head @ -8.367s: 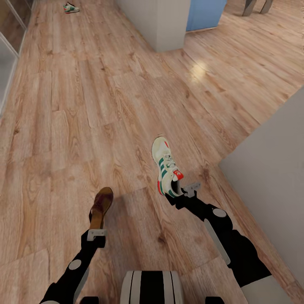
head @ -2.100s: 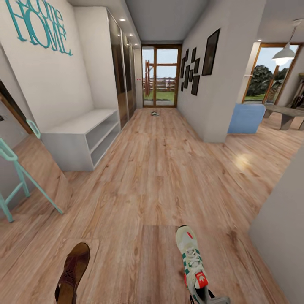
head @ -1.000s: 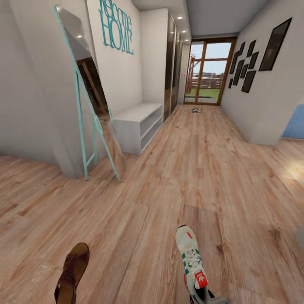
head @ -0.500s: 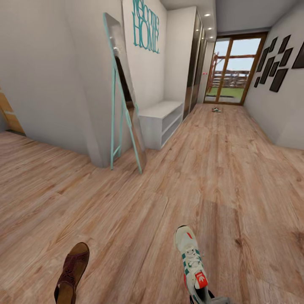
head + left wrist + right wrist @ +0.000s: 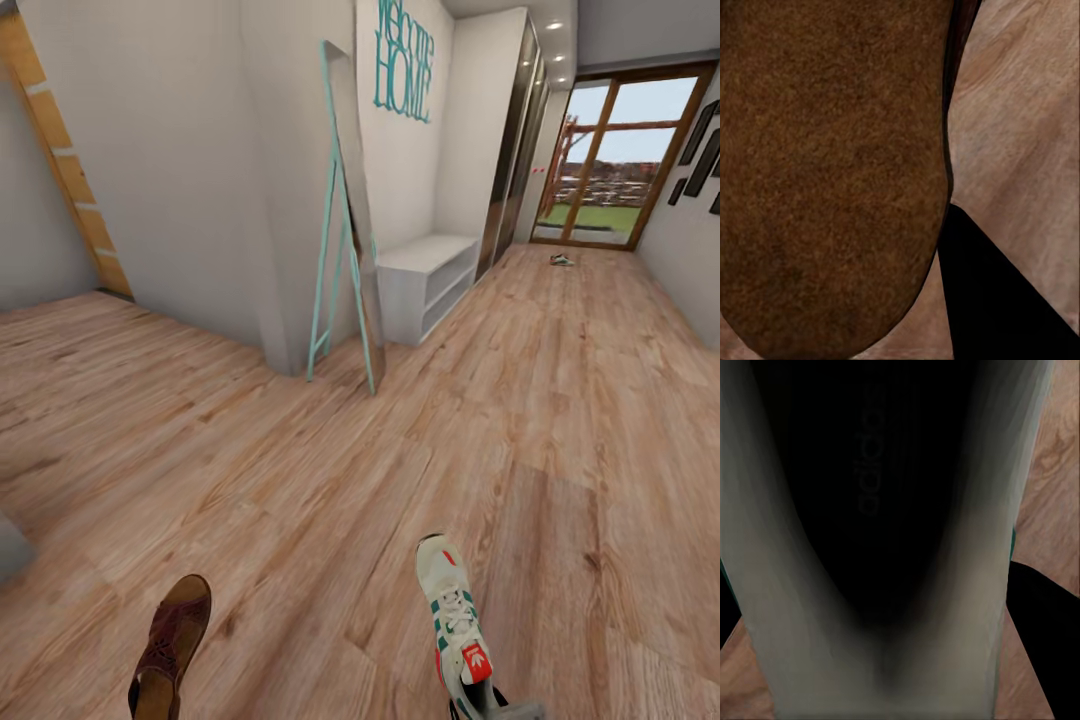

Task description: Pick up the two gym shoes and the two sandals from the corridor floor and place them onto the hallstand (shoe rack) in the corridor, making sure they are on the rack and not on the floor. Arrange them so the two gym shoes are next to each other and the two sandals are next to each other.

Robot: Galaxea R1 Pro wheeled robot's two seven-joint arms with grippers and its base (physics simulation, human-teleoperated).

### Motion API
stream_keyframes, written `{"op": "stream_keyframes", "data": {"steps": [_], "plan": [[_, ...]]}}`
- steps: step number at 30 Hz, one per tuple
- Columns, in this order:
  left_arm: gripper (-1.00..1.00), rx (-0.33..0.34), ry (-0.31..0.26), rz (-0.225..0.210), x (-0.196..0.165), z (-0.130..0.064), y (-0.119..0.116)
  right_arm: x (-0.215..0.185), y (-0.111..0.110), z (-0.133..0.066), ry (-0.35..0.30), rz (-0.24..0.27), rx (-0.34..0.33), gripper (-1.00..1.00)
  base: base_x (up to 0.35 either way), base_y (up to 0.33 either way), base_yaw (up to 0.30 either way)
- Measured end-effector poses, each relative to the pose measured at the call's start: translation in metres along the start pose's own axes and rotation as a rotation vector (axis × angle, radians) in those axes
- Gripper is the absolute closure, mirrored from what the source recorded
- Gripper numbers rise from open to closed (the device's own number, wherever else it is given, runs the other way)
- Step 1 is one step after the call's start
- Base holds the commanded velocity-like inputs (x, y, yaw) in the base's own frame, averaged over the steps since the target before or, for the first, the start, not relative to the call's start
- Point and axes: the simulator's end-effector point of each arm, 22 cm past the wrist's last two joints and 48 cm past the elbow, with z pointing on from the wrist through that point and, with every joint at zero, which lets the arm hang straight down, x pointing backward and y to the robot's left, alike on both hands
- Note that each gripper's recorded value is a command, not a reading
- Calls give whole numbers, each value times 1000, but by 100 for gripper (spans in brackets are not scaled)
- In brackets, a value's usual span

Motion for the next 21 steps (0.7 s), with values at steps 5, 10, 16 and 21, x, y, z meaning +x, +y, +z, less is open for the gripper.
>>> {"op": "stream_keyframes", "data": {"steps": [5, 10, 16, 21], "plan": [[100, -1, 3, 0, 1, 0, 0, 1, 0, 0, 3, 0, -1, 100, -337, -1, 252], [100, -1, 7, 1, 3, 0, 0, 3, 1, 0, 7, 0, -2, 100, -337, -69, 252], [100, -1, 10, 2, 4, 0, 0, 5, 1, -1, 10, 1, -3, 100, -336, -102, 252], [100, -1, 10, 2, 4, 0, 1, 6, 1, -1, 14, 1, -4, 100, -330, -134, 252]]}}
